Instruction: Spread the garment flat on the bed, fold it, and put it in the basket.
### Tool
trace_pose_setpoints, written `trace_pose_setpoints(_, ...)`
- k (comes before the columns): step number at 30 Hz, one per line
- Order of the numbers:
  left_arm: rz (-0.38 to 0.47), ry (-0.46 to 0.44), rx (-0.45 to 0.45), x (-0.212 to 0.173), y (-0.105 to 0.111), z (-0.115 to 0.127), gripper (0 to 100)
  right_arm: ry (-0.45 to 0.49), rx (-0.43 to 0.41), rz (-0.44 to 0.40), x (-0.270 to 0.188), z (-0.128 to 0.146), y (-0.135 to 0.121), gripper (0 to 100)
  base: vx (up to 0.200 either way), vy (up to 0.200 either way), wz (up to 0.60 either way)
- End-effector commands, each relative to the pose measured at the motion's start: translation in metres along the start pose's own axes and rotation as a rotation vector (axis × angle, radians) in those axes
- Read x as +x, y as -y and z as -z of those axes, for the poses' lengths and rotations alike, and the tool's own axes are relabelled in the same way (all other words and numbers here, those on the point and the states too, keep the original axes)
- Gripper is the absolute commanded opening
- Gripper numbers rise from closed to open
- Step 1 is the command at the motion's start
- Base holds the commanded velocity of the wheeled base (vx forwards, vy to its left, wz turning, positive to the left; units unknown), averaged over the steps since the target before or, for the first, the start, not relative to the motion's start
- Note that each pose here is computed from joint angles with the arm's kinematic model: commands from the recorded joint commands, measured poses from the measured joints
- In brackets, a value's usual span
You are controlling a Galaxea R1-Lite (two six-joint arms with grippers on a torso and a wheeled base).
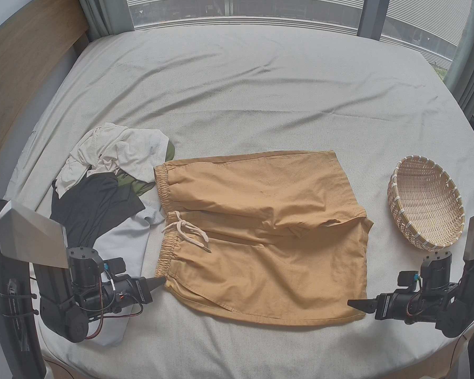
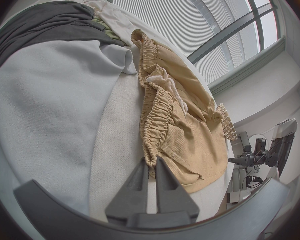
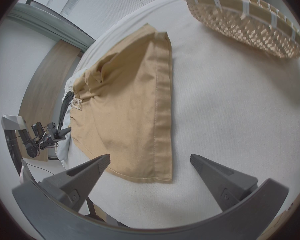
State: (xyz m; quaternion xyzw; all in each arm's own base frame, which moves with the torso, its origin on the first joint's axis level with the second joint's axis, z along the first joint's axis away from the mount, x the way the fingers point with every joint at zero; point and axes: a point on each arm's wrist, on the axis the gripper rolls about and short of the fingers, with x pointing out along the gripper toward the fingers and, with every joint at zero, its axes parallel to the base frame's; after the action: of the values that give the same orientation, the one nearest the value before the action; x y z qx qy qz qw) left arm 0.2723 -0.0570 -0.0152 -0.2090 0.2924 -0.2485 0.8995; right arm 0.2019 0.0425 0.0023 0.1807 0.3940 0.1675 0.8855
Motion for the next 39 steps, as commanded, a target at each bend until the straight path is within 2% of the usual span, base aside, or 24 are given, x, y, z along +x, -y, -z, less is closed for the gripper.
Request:
trace_pose_setpoints(1,0.004,0.004,0.004,0.000,0.001,-0.001,0,-0.078,0.027,0.026,0.006,0.013,0.006,100,0.000,0.000,0.00)
trace_pose_setpoints(13,0.004,0.006,0.007,0.001,0.001,-0.001,0,-0.084,0.028,0.023,0.007,0.014,0.007,100,0.000,0.000,0.00)
trace_pose_setpoints(14,0.002,0.007,0.005,0.001,0.000,-0.002,0,-0.082,0.026,0.022,0.007,0.014,0.006,0,0.000,0.000,0.00)
trace_pose_setpoints(25,0.003,0.009,0.008,0.001,0.001,-0.002,0,-0.105,0.008,0.008,0.011,0.018,0.002,0,0.000,0.000,0.00)
trace_pose_setpoints(35,-0.003,0.016,0.009,0.001,-0.002,-0.003,0,-0.001,0.011,0.023,-0.014,0.000,0.000,0,0.000,0.000,0.00)
trace_pose_setpoints(39,0.001,0.014,0.011,0.002,-0.001,-0.003,0,-0.021,0.027,0.042,-0.019,0.002,0.002,0,0.000,0.000,0.00)
